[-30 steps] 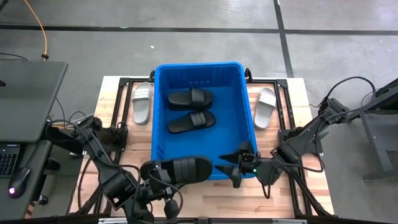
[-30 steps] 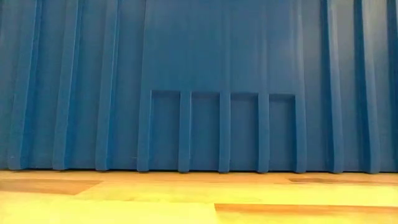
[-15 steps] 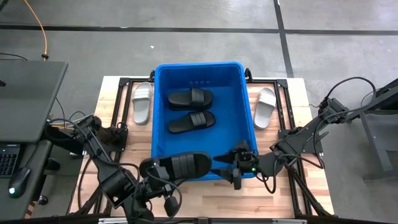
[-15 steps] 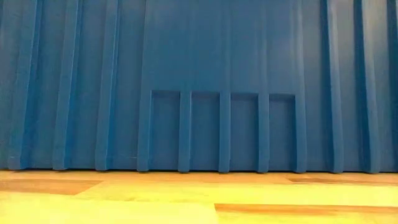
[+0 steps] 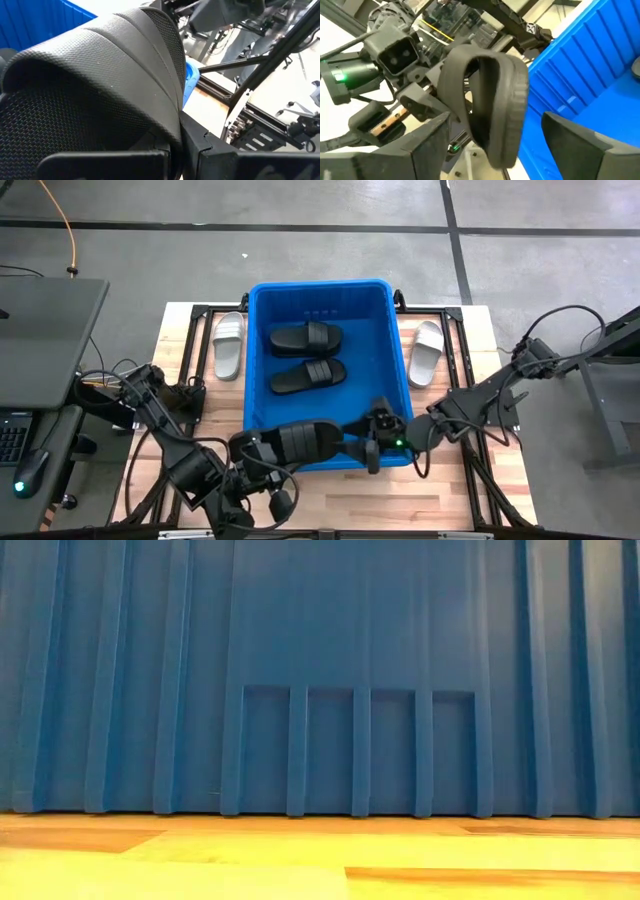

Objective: Pick and place slides into bin
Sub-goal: Put the black slipper into the bin

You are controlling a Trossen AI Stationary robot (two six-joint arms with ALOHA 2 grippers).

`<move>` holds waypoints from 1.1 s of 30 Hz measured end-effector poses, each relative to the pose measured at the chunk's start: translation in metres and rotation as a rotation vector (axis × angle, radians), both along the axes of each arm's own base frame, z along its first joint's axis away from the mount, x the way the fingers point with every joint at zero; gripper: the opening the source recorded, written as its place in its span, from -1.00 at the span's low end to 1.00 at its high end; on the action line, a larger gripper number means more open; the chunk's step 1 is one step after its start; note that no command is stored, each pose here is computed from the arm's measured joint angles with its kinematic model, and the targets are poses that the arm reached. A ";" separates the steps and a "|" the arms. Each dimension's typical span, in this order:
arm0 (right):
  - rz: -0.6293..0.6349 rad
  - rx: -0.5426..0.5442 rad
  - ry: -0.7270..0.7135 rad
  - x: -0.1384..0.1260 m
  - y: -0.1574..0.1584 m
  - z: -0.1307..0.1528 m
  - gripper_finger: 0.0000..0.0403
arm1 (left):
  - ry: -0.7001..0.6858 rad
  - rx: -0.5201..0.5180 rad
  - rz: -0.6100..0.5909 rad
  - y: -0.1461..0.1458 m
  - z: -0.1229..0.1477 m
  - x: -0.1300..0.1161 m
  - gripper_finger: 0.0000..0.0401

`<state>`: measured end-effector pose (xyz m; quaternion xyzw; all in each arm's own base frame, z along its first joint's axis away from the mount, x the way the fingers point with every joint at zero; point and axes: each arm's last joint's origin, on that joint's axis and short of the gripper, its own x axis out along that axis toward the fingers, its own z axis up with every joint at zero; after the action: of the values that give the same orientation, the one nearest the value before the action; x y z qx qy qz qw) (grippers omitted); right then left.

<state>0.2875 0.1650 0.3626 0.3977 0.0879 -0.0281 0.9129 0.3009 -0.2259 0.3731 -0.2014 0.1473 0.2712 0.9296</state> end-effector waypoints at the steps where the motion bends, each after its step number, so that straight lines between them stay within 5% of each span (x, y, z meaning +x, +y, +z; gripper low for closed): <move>1: 0.010 0.004 0.002 0.002 -0.002 0.000 0.46 | 0.001 0.000 0.000 0.000 0.000 0.000 -1.00; 7: 0.052 0.016 0.017 0.007 -0.010 -0.001 0.14 | -0.001 0.008 0.004 0.000 0.000 0.000 -1.00; 15: 0.105 0.012 0.051 0.010 -0.016 -0.004 -0.90 | 0.002 0.025 0.009 0.001 0.000 0.001 -1.00; 24: 0.117 -0.024 0.055 0.005 -0.008 -0.006 -0.95 | -0.016 -0.003 -0.007 0.005 0.011 -0.007 -0.81; 33: 0.109 -0.025 0.050 -0.007 0.012 -0.027 -0.95 | -0.089 0.008 -0.102 0.007 0.055 -0.064 -0.59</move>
<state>0.2801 0.1765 0.3359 0.3799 0.1321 0.0107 0.9155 0.2368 -0.2185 0.4279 -0.2016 0.1146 0.2151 0.9487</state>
